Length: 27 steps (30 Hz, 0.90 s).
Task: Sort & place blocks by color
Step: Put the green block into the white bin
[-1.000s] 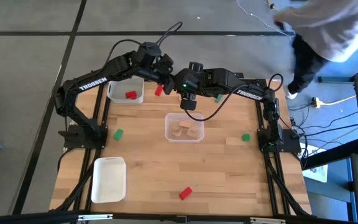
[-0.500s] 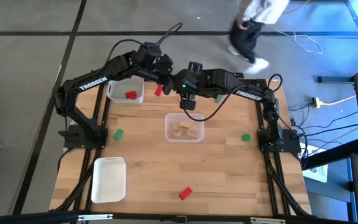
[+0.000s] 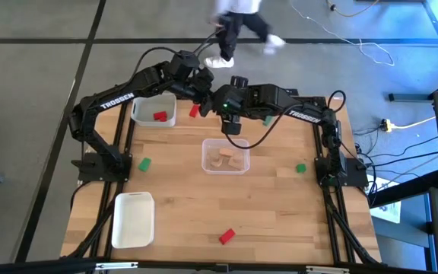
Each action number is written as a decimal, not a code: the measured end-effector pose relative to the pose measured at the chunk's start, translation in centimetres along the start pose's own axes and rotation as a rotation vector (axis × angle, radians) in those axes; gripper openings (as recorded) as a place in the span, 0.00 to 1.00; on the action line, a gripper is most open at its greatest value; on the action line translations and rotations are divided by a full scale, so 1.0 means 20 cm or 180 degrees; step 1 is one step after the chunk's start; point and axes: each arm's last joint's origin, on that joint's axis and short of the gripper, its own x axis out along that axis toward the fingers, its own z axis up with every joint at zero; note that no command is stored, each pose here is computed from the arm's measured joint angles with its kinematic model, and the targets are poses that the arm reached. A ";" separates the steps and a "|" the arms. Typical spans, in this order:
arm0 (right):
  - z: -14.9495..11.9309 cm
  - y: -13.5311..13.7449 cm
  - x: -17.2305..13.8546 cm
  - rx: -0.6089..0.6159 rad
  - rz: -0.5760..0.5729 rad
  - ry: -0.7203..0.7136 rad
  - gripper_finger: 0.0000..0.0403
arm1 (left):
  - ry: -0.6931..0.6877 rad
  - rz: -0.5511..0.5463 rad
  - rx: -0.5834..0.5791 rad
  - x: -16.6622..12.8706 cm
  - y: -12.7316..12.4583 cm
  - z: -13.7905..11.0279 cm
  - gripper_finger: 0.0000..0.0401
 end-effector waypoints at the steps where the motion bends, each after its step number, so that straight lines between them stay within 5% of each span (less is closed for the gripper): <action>1: 0.00 0.00 0.00 -0.0003 0.0001 0.0001 0.43 | -0.0005 0.0004 0.0022 0.00 0.00 0.00 0.46; 11: 0.00 0.00 -0.01 -0.0063 -0.0017 -0.0008 0.43 | -0.0056 0.0120 0.0078 0.00 0.01 0.01 0.47; 23: 0.00 0.00 -0.01 -0.0065 0.0010 -0.0017 0.43 | 0.0017 0.0093 0.1114 0.01 0.02 0.00 0.47; 27: 0.01 -0.01 -0.01 -0.0019 -0.0016 -0.0055 0.43 | -0.0060 0.0122 0.1204 -0.03 0.02 0.01 0.47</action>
